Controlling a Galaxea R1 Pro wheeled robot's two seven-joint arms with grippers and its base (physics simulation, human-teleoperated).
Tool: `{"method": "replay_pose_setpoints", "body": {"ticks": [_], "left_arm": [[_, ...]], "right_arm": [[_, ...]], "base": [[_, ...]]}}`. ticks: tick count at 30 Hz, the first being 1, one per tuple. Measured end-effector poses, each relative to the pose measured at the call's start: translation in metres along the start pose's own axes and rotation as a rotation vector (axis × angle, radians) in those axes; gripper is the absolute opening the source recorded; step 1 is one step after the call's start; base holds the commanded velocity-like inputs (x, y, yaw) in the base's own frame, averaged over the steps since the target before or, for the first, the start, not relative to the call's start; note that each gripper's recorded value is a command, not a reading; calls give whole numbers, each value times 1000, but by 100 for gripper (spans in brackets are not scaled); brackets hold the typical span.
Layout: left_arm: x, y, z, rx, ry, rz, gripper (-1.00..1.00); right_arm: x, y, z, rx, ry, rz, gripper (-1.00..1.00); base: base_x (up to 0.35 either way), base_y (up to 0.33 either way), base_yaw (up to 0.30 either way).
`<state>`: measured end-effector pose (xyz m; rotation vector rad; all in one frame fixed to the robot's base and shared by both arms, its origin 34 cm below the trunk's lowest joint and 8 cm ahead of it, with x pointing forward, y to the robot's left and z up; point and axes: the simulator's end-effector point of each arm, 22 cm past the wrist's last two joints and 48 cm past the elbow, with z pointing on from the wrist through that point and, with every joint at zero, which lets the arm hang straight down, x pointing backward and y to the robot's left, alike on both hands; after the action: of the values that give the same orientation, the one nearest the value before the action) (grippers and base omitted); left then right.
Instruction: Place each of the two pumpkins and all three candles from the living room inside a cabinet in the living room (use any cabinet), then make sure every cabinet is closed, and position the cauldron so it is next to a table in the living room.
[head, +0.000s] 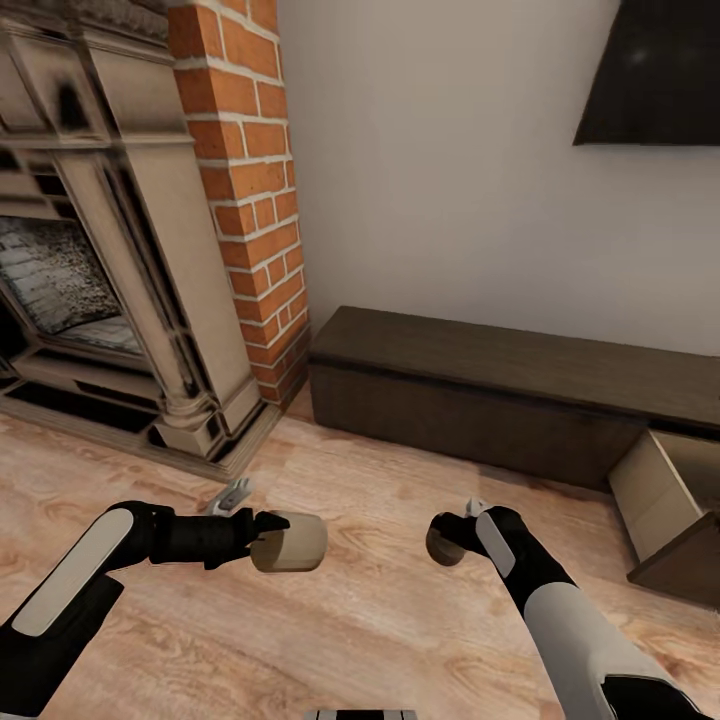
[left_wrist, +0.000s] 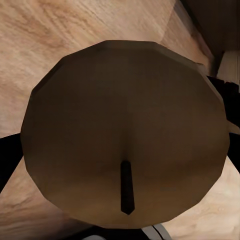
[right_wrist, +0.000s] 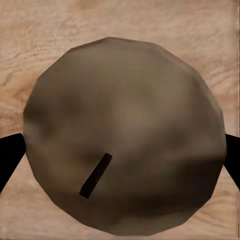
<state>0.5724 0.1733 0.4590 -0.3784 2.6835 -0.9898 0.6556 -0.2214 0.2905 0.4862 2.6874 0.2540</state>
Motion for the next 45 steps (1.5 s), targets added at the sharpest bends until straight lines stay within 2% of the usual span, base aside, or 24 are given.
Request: {"method": "replay_pose_setpoints", "body": {"ticks": [7,14,21,31,39,45], "left_arm": [[-3,-10,-10,10,-20,18,-100],[-4,-23,-19,24,-37,36,-100],[-6,-33,-30,35,-58,52,-100],[-8,-46,-45,44,-88,78,-100],[-10,-35,-54,-58,-115,87,-100],[-18,-14,-68,-189,-154,95,-100]], "right_arm": [[-11,5,-13,-9,-27,-5,-100],[-22,11,-26,-20,-53,-8,-100],[-32,18,-41,-32,-79,-10,-100],[-46,25,-61,-47,-117,-14,-100],[-57,31,-78,-58,-148,-18,-100],[-64,35,-90,-68,-169,-20,-100]], "base": [[-49,0,-221],[-276,0,-28],[-60,0,-20],[-2,0,-257],[-1,0,-142],[-217,0,-7]]}}
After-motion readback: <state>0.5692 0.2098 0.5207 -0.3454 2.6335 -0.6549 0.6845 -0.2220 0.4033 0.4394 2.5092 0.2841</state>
